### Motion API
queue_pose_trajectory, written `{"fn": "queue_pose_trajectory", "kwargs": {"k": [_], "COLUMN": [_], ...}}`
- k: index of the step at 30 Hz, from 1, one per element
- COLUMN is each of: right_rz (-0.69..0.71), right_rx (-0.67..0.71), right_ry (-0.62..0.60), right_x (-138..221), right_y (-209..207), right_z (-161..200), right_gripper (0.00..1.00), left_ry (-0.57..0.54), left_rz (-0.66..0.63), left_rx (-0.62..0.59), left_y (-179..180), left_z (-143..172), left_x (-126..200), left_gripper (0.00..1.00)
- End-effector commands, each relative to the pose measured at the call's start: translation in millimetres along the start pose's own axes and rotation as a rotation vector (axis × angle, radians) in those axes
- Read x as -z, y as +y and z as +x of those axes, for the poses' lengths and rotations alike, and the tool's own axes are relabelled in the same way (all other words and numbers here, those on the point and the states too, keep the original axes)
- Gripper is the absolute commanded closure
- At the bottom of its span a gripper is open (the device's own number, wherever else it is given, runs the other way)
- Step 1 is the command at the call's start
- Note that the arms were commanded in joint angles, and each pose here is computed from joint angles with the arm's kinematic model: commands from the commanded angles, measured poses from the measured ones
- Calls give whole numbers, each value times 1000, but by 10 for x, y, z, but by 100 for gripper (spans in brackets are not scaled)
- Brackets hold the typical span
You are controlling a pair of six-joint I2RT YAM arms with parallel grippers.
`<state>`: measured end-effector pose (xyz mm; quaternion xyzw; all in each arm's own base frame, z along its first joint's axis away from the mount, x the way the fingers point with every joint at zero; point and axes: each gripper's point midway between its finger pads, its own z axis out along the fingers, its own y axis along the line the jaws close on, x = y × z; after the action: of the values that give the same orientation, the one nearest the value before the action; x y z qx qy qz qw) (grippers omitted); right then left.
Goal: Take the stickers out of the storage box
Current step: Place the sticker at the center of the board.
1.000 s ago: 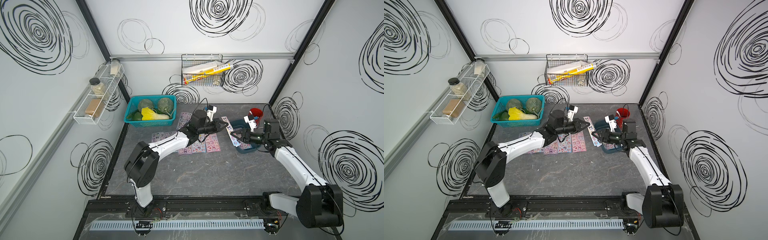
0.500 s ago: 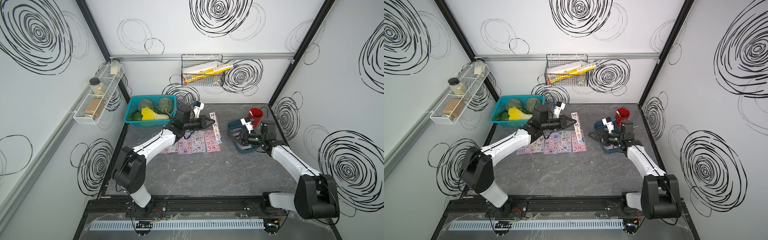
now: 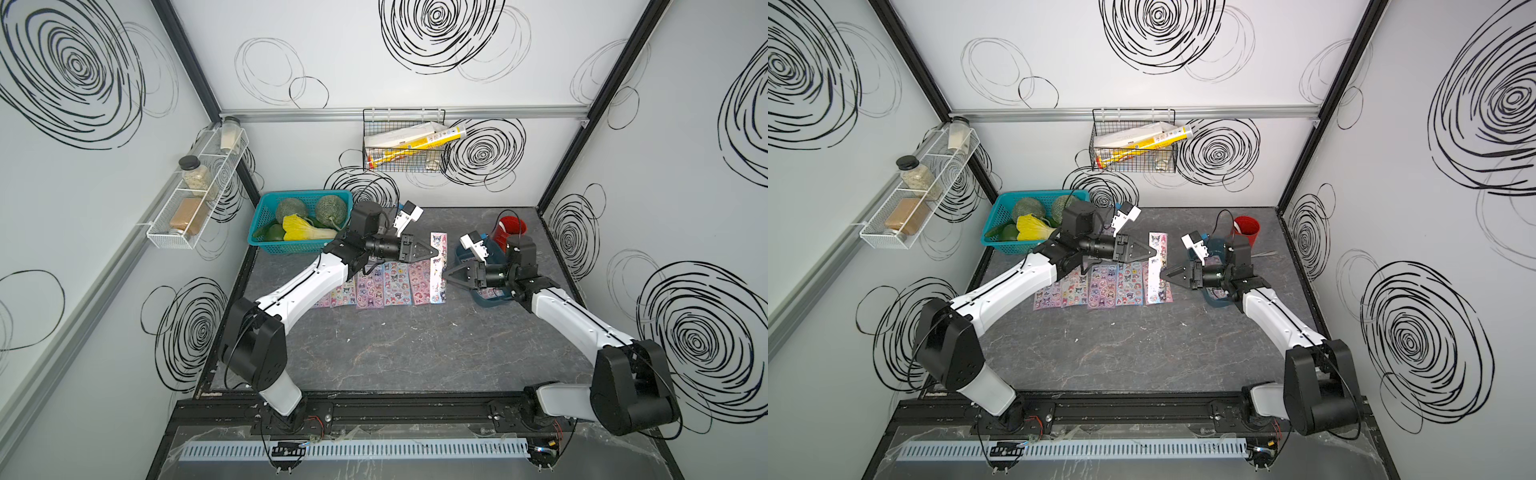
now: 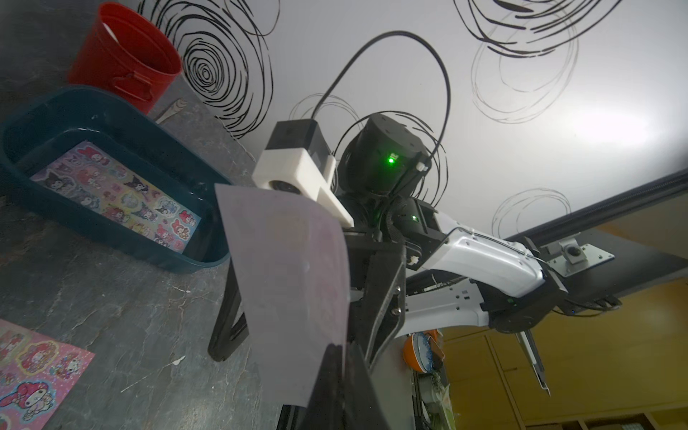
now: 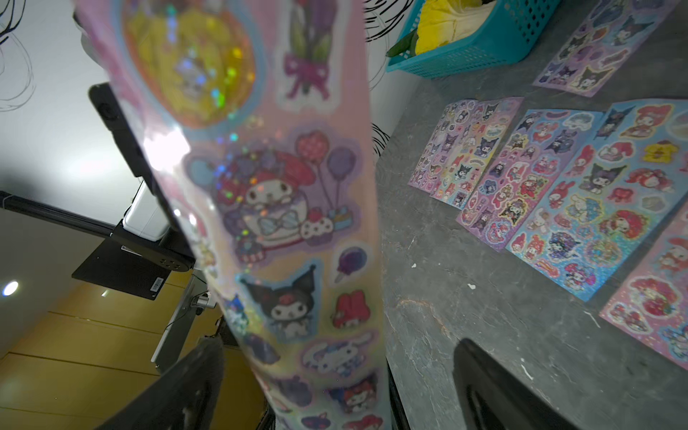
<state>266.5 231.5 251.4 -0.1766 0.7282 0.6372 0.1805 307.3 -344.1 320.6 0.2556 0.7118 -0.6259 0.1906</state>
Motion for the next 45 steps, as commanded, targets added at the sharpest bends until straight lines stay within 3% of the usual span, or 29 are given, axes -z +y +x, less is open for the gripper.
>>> {"fn": "queue_pose_trajectory", "kwargs": {"k": [1, 7, 15, 27, 32, 45], "right_rz": [-48, -90, -86, -65, -45, 66], "right_rx": [79, 144, 145, 134, 97, -13], "right_ry": [18, 47, 60, 58, 42, 37], "right_x": [-74, -169, -163, -167, -183, -234], "right_y": [166, 370, 392, 333, 224, -188], "right_z": [-82, -85, -64, -56, -75, -46], "right_gripper": [0, 0, 2, 14, 24, 65], "left_ry": [63, 90, 33, -1, 10, 7], "left_rz": [93, 86, -19, -110, -124, -181], "left_rx": [-61, -57, -9, 52, 63, 91], "left_y": [-198, -148, 191, 507, 551, 696], "left_z": [75, 123, 58, 111, 218, 293], "left_x": [-26, -37, 158, 375, 391, 463], "left_gripper": [100, 100, 100, 100, 100, 100]}}
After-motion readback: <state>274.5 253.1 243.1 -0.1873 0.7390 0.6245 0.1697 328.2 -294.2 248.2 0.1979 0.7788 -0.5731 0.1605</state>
